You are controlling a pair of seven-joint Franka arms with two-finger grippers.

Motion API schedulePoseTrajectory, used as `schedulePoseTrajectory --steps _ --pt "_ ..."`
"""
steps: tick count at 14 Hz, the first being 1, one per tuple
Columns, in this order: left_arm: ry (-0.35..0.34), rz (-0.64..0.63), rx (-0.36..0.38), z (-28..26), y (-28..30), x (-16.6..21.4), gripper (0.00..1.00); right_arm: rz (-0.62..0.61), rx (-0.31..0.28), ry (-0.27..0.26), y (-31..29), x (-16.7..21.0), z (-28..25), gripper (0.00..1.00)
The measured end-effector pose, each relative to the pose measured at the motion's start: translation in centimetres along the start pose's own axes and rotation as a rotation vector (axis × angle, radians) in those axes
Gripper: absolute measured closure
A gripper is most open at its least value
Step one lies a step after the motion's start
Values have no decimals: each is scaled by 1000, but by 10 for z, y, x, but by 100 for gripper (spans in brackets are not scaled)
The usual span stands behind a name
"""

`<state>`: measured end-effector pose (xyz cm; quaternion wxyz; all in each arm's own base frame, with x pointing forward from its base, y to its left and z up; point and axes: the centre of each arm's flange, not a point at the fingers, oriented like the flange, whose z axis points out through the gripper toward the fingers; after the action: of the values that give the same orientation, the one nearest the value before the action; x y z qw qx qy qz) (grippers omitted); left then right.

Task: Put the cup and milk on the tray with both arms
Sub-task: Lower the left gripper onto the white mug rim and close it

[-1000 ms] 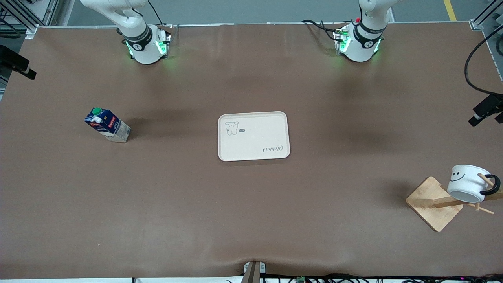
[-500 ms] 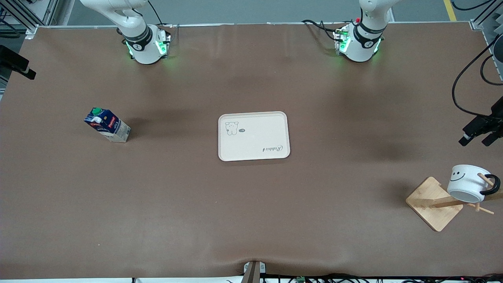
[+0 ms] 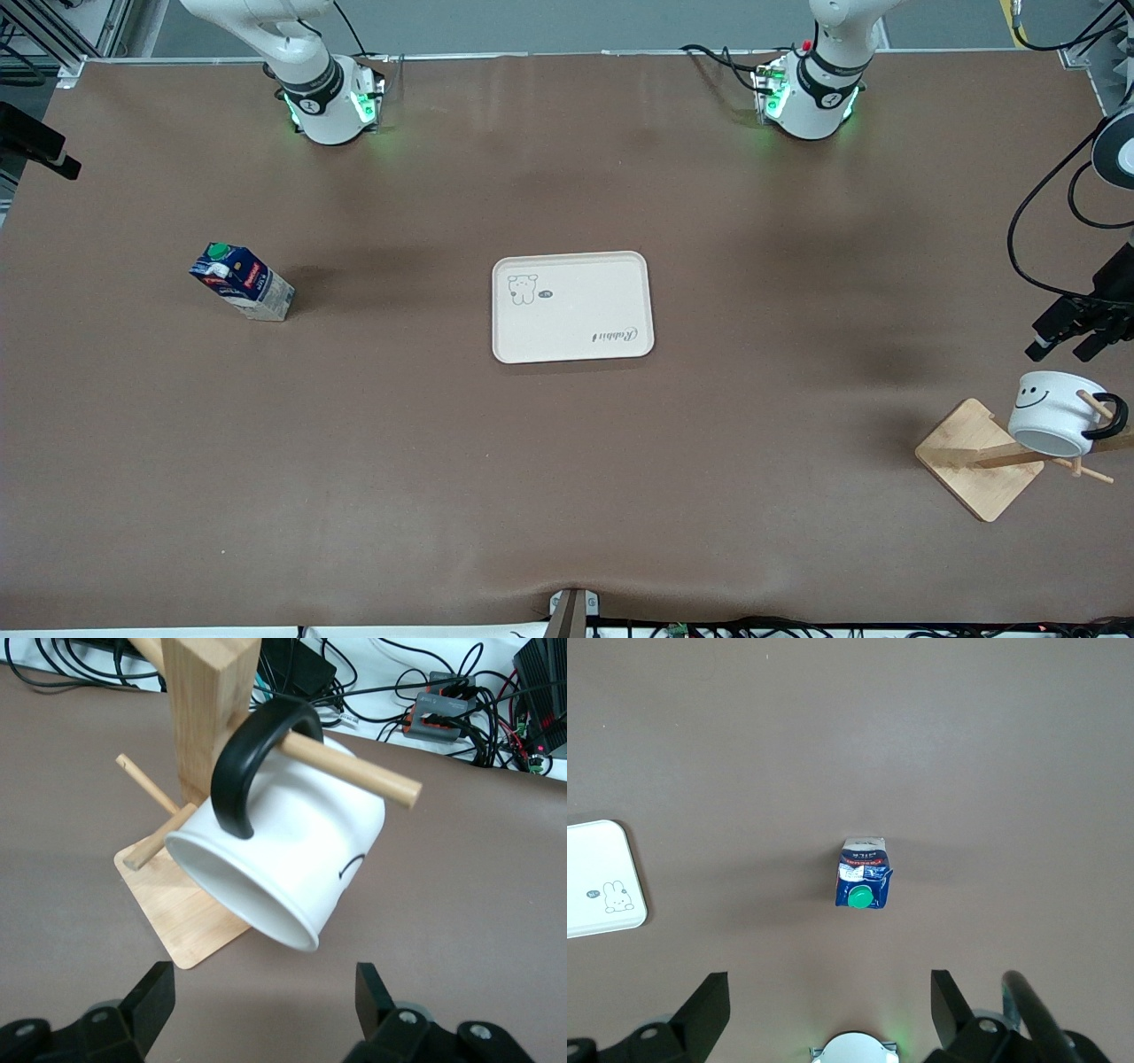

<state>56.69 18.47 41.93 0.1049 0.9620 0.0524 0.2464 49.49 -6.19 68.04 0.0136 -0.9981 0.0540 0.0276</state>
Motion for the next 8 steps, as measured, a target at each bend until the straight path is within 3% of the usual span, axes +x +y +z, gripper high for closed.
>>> schedulePoseTrajectory --steps 3,8 --pt "7 4 -11 4 4 7 20 0 0 -1 0 0 0 0" --pt "18 23 -24 8 14 20 25 1 1 -2 0 1 1 0"
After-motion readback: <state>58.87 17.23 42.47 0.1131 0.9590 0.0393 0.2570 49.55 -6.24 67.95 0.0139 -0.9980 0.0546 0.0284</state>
